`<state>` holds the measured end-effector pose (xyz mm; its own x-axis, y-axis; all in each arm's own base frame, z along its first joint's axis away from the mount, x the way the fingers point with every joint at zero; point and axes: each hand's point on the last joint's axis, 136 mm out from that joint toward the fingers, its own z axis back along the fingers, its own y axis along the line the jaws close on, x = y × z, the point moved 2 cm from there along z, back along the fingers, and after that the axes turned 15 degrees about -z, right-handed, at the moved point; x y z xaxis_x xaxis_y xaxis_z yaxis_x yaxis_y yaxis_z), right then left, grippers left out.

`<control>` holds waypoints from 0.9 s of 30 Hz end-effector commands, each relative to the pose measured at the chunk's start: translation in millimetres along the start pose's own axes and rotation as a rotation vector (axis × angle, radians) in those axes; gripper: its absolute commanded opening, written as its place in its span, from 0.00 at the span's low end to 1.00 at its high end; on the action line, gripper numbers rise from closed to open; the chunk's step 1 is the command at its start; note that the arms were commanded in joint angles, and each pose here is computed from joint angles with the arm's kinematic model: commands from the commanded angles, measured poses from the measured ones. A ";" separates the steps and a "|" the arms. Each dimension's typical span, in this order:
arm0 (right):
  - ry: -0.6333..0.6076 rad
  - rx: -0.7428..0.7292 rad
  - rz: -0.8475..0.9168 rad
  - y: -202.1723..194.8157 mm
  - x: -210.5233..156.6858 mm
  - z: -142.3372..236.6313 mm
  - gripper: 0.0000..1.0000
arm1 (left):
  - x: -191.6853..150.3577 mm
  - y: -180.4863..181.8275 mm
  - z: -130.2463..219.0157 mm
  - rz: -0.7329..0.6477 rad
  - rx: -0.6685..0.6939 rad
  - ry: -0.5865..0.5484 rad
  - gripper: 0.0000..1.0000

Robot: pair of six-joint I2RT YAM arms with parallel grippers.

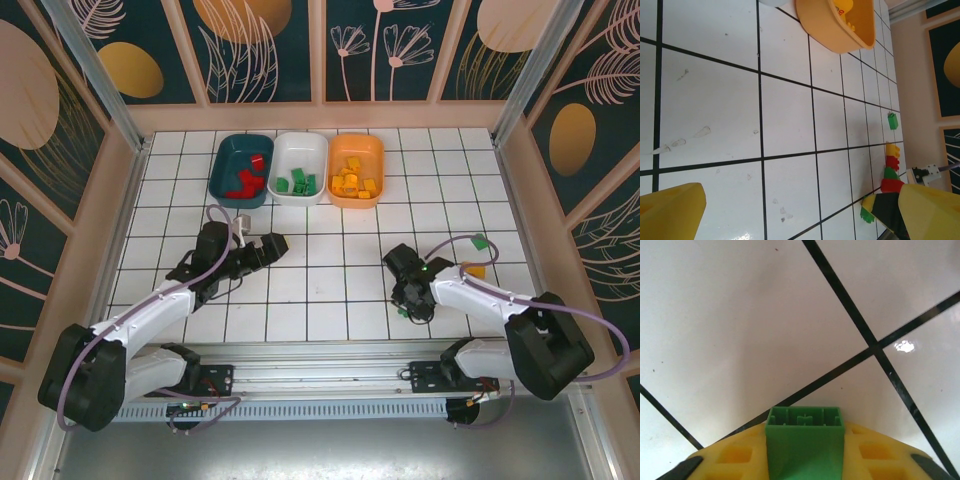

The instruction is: Sort the legos into containers by color

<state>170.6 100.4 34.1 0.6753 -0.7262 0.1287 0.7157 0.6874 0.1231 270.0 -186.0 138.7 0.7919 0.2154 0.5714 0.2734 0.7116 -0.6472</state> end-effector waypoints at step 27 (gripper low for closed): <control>-0.362 0.555 0.494 428.6 64.9 48.0 0.30 | 28.0 72.6 49.8 0.266 0.109 -0.096 0.99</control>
<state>501.6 344.5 126.1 0.7259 -0.3762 0.5758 0.1284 0.8966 0.4239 285.7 -92.3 119.4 0.7725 0.4940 0.3990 -0.0614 0.6835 -0.7273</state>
